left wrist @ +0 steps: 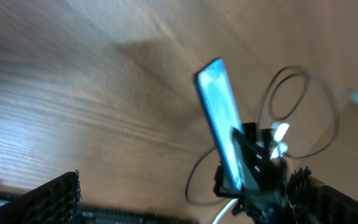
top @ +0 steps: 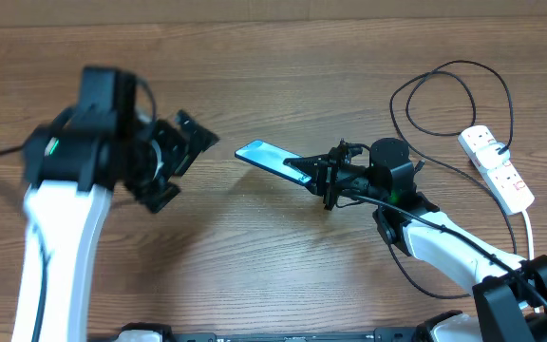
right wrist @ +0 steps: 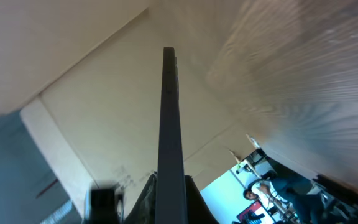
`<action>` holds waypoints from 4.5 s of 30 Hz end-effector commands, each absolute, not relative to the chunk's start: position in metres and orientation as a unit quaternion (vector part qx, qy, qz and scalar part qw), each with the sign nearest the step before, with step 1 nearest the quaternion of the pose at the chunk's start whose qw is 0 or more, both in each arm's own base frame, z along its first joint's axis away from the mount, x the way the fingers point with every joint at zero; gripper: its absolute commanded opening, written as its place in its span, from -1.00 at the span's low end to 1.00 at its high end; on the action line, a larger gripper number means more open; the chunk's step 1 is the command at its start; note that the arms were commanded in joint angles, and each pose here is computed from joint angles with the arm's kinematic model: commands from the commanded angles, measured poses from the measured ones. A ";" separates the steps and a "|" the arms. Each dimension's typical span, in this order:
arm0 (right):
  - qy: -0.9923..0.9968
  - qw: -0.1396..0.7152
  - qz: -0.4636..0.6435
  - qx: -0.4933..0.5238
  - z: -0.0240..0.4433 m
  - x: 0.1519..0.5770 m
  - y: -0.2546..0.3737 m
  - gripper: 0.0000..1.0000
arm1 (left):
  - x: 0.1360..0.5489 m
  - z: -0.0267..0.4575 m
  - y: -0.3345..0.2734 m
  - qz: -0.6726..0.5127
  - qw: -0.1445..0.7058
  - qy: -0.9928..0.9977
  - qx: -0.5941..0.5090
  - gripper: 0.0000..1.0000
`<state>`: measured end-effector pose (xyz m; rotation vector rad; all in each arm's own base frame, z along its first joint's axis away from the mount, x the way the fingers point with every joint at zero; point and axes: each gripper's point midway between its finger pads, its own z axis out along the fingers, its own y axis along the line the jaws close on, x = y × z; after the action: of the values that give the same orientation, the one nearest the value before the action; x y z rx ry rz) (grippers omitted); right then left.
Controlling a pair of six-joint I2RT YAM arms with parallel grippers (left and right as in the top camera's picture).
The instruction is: Plug charger to phone and switch on socket
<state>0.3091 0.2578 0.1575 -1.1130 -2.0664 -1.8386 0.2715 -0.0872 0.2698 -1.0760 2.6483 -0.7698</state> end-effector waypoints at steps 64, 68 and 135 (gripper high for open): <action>-0.758 -0.097 -0.614 -0.200 0.167 0.302 0.289 -0.92 | 0.320 0.152 -0.185 -0.582 -0.026 0.701 -0.412 0.09; -0.756 -0.099 -0.616 -0.199 0.169 0.303 0.289 -0.92 | 0.322 0.150 -0.187 -0.578 -0.018 0.702 -0.416 0.05; -0.701 0.082 -0.606 -0.366 0.160 0.291 0.292 -0.63 | 0.320 0.140 -0.192 -0.558 -0.007 0.714 -0.423 -0.91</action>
<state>0.2933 0.2872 0.1474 -1.1415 -2.1143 -1.7856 0.3139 -0.1933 0.1367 -1.3543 2.2733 -1.7678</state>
